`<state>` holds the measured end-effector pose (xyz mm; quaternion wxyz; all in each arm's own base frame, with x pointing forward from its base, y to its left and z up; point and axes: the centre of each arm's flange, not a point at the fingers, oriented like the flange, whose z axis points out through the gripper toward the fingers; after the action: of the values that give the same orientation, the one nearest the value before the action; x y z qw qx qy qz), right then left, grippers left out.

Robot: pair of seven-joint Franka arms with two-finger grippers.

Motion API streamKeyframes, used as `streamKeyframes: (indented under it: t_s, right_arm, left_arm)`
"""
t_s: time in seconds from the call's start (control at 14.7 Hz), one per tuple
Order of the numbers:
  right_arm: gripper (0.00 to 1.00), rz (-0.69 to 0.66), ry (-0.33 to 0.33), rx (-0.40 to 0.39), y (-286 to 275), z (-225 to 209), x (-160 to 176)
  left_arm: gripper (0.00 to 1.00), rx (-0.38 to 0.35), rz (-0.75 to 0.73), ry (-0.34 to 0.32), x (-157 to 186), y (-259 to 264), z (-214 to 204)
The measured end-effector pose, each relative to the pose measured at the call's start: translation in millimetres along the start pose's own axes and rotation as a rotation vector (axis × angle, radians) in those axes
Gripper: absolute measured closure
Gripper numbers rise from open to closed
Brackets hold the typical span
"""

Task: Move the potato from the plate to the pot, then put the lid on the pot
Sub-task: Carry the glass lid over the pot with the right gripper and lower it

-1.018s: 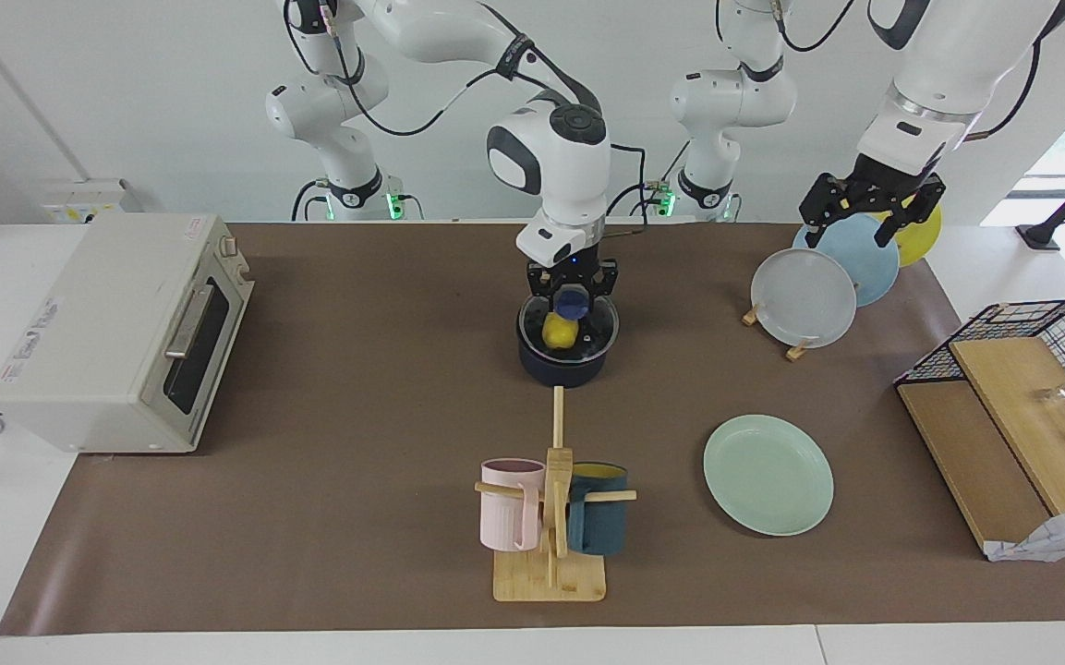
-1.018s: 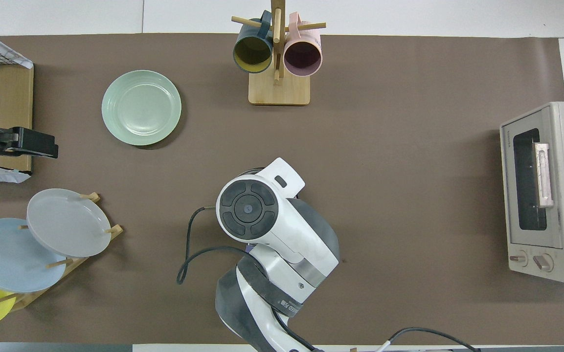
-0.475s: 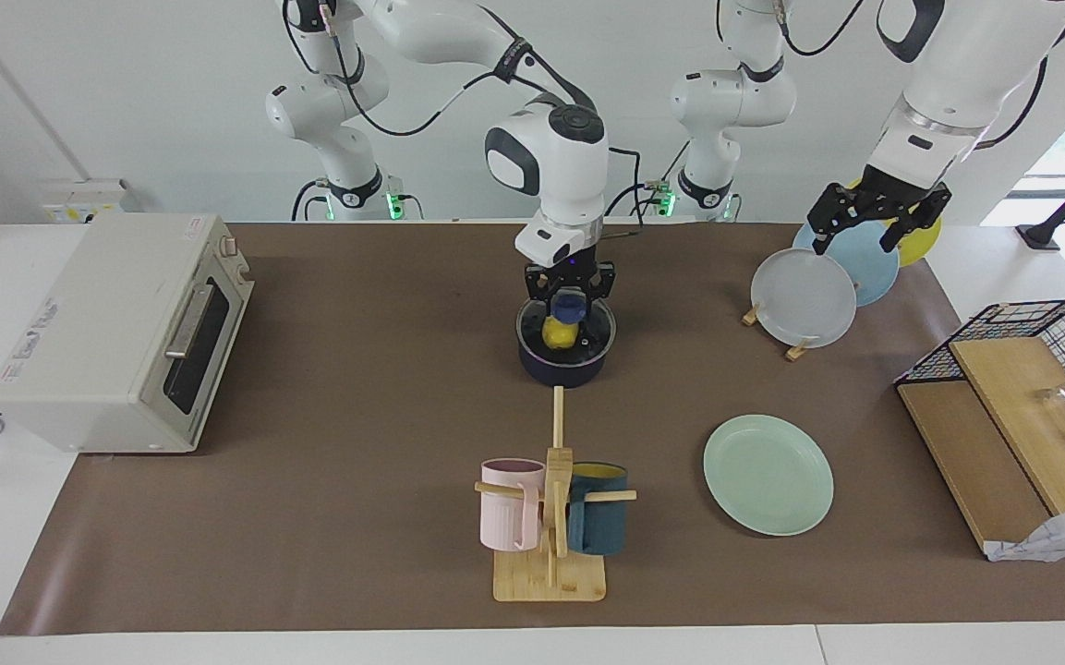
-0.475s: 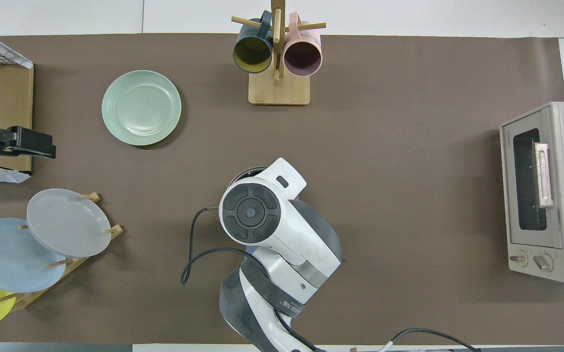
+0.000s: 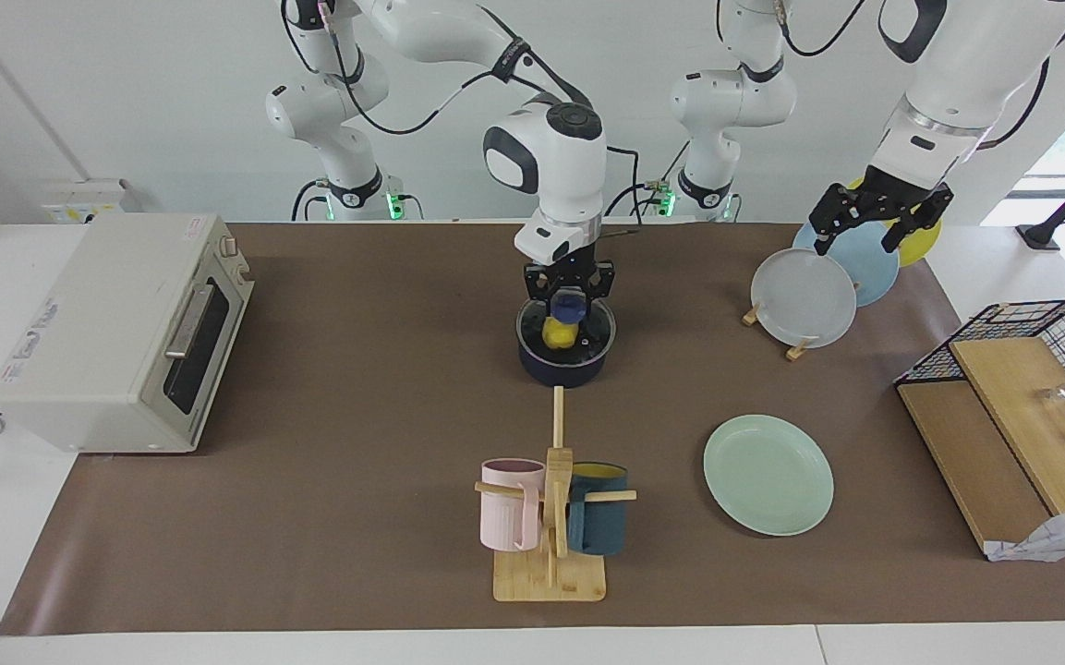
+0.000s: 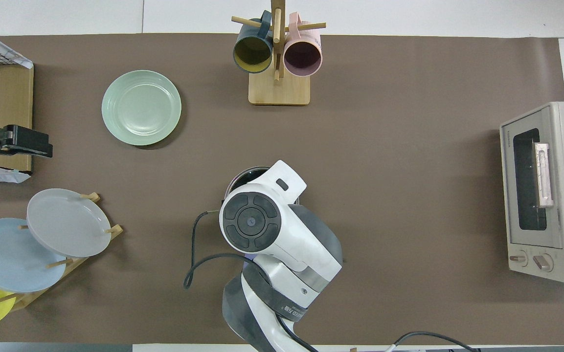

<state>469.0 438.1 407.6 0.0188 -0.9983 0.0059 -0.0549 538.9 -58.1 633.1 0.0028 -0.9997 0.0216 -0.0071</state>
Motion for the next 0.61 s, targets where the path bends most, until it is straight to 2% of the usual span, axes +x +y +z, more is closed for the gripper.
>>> streamKeyframes:
  t_s: [0.07, 0.27, 0.61]
  right_arm:
    - [0.28, 0.002, 0.004, 0.004, 1.0, 1.5, 1.2]
    - [0.01, 0.019, 0.008, 0.006, 8.2, 3.8, 9.3]
    - [0.0, 0.062, 0.0, -0.017, 18.7, -47.1, 37.4]
  left_arm:
    - [0.0, 0.0, 0.0, 0.0, -0.1, 0.0, -0.2]
    - [0.0, 0.0, 0.0, 0.001, -0.2, -0.1, -0.4]
    - [0.0, 0.0, -0.01, 0.001, 0.1, -5.6, -0.5]
